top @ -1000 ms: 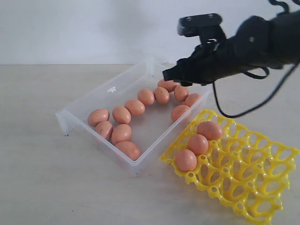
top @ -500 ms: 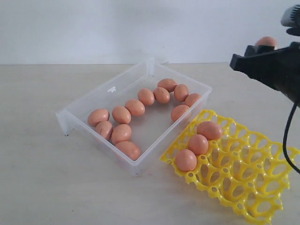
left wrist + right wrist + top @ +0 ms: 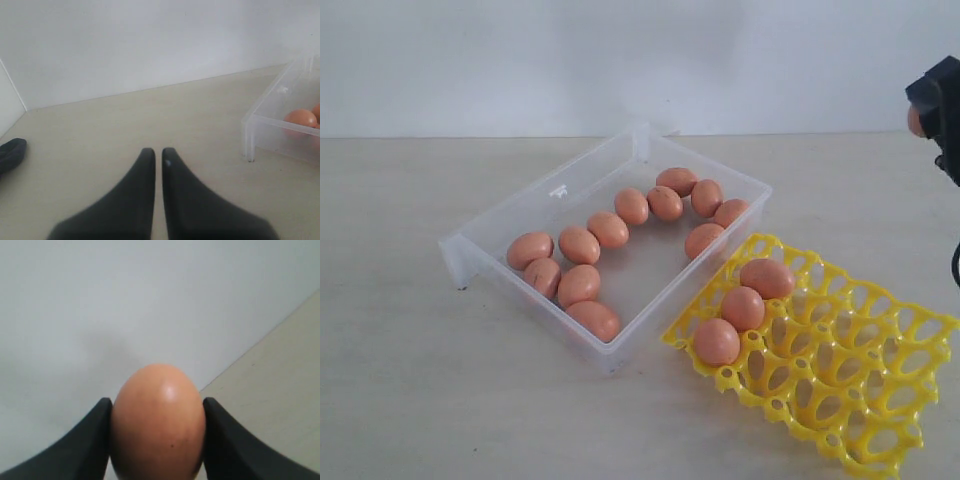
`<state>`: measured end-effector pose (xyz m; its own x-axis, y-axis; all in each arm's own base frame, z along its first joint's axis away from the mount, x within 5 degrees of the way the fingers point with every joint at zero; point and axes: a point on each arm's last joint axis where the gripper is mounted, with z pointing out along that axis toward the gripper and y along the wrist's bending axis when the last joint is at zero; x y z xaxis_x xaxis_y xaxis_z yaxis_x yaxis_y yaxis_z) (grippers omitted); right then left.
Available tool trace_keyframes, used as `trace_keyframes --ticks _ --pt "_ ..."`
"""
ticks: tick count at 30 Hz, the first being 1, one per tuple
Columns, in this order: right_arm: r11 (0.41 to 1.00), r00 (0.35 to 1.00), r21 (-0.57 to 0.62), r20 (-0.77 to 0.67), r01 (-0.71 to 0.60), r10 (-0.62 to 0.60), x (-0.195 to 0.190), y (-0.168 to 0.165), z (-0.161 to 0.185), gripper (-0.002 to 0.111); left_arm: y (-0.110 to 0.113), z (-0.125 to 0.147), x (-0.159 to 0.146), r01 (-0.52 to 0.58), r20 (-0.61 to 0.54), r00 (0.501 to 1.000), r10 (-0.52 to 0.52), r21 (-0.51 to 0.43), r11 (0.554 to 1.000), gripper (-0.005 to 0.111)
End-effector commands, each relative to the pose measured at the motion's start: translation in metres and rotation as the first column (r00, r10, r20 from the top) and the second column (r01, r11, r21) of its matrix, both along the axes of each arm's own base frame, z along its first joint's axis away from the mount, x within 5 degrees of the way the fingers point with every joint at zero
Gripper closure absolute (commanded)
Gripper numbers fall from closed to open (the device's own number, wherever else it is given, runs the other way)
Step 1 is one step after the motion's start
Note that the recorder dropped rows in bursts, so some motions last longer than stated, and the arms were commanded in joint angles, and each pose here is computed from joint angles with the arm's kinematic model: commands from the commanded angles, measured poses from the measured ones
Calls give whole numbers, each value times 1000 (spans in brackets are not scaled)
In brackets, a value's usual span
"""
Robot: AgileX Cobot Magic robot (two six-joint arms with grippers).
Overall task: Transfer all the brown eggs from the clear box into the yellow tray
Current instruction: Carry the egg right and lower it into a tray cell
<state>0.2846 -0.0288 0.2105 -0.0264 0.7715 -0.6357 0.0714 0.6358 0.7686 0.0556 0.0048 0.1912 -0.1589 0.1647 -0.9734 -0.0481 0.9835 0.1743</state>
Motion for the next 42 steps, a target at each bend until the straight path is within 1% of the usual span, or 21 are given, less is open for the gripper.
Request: trace_keyframes --ticks 1,2,5,7,12,15,16,17,18,20,21,22,23,24,25,27,29,33,36,39,42 --pt "935 935 54 75 -351 347 19 -11 -14 108 -1 2 0 8 12 1000 -8 -7 1000 103" --pt "907 906 65 118 -416 407 22 -13 -15 108 -1 2 0 8 12 1000 -8 -7 1000 103" --pt "861 870 120 67 -493 489 34 -15 -30 108 -1 2 0 8 12 1000 -8 -7 1000 103" --pt "827 831 84 37 -556 555 39 -12 -34 108 -1 2 0 8 12 1000 -8 -7 1000 103" --pt "707 707 -26 -53 -706 705 37 -2 -41 108 -1 2 0 8 12 1000 -8 -7 1000 103" --pt "683 683 -30 -61 -730 728 36 6 -43 108 -1 2 0 8 12 1000 -8 -7 1000 103" --pt "682 682 -33 -86 -731 727 37 7 -45 108 -1 2 0 8 12 1000 -8 -7 1000 103" --pt "684 682 -48 -162 -728 713 38 10 -52 108 -1 2 0 8 12 1000 -8 -7 1000 103" --pt "685 682 -59 -188 -726 706 39 11 -54 108 -1 2 0 8 12 1000 -8 -7 1000 103" --pt "664 678 -149 -253 -732 690 40 16 -59 108 -1 2 0 8 12 1000 -8 -7 1000 103" --pt "616 663 -244 -266 -749 700 41 21 -60 108 -1 2 0 8 12 1000 -8 -7 1000 103" --pt "593 656 -284 -268 -754 706 41 23 -60 108 -1 2 0 8 12 1000 -8 -7 1000 103" --pt "530 639 -378 -272 -759 720 41 28 -60 108 -1 2 0 8 12 1000 -8 -7 1000 103" --pt "501 632 -419 -274 -757 725 41 30 -60 108 -1 2 0 8 12 1000 -8 -7 1000 103" --pt "454 620 -478 -277 -752 735 41 35 -60 108 -1 2 0 8 12 1000 -8 -7 1000 103" --pt "401 608 -540 -281 -740 743 41 38 -60 108 -1 2 0 8 12 1000 -8 -7 1000 103" --pt "389 612 -553 -300 -736 732 41 37 -63 108 -1 2 0 8 12 1000 -8 -7 1000 103" --pt "390 641 -544 -414 -743 646 43 29 -73 108 -1 2 0 8 12 1000 -8 -7 1000 103" --pt "390 642 -544 -416 -743 644 43 29 -73 108 -1 2 0 8 12 1000 -8 -7 1000 103" --pt "398 646 -539 -416 -742 640 44 28 -74 108 -1 2 0 8 12 1000 -8 -7 1000 103" --pt "439 657 -507 -417 -742 628 46 27 -83 108 -1 2 0 8 12 1000 -8 -7 1000 103"
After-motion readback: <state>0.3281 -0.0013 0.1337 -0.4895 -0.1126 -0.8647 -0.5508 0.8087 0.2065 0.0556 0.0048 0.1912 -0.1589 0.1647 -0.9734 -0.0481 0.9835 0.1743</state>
